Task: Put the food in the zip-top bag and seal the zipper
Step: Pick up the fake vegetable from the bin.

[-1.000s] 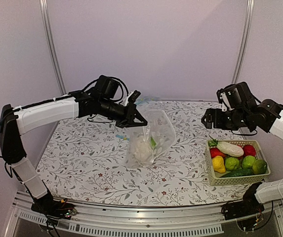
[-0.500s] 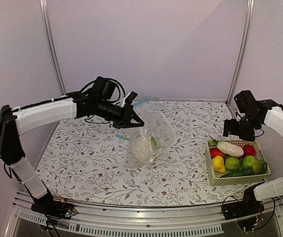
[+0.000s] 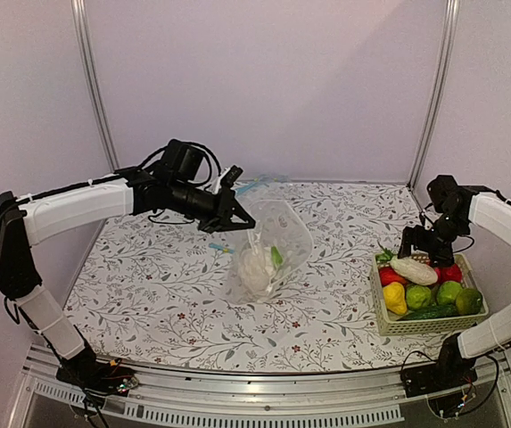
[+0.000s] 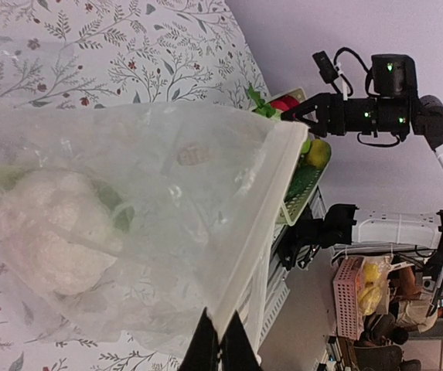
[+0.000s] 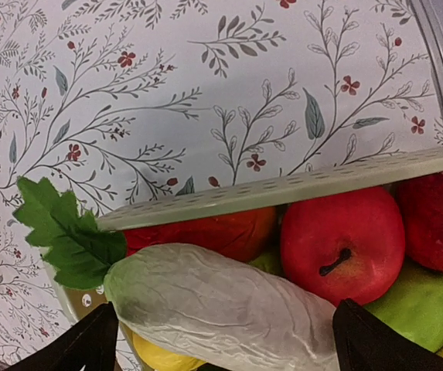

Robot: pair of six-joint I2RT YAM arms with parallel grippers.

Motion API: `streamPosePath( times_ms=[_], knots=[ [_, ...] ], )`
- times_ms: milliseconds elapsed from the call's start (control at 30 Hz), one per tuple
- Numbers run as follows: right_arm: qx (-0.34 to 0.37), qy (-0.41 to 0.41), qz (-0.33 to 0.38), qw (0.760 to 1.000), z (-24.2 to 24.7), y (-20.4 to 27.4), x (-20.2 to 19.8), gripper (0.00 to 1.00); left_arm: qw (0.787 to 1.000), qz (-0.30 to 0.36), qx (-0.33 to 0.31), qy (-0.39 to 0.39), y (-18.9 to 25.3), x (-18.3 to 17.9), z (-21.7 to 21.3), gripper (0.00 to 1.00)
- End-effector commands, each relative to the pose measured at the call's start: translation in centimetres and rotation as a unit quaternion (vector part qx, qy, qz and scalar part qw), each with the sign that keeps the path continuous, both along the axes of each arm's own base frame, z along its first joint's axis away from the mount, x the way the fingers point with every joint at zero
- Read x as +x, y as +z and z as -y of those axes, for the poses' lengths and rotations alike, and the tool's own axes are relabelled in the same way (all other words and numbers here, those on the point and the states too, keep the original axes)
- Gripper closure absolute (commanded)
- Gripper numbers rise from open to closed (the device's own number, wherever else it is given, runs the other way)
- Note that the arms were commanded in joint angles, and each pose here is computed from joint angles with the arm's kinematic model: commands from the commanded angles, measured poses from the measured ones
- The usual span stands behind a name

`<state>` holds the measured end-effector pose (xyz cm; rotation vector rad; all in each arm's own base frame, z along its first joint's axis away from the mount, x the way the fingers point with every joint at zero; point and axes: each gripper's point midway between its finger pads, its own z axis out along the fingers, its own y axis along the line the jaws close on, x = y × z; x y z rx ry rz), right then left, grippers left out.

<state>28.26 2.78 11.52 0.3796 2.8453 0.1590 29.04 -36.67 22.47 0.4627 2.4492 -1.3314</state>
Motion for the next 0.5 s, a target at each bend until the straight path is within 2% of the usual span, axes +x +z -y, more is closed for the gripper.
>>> streamPosePath(
  times_ms=[0, 133, 333, 467],
  knots=[
    [0.042, 0.024, -0.015, 0.999, -1.5, -1.1, -0.7, 0.04, 1.000, 0.017, -0.008, 0.000, 0.8, 0.2, -0.7, 1.00],
    [0.081, 0.026, -0.025, 0.996, -3.0, -0.7, -1.3, 0.06, 1.000, 0.017, -0.009, 0.001, 0.8, 0.4, -0.8, 1.00],
    [0.073, 0.033, -0.048, 0.996, -4.2, -1.3, -3.5, 0.08, 1.000, 0.015, -0.013, 0.001, 0.8, 0.7, -0.7, 1.00],
    [0.056, 0.034, -0.045, 0.997, -4.2, -1.0, -3.3, 0.09, 1.000, 0.010, -0.020, -0.003, 0.9, 0.8, -0.4, 1.00]
  ],
)
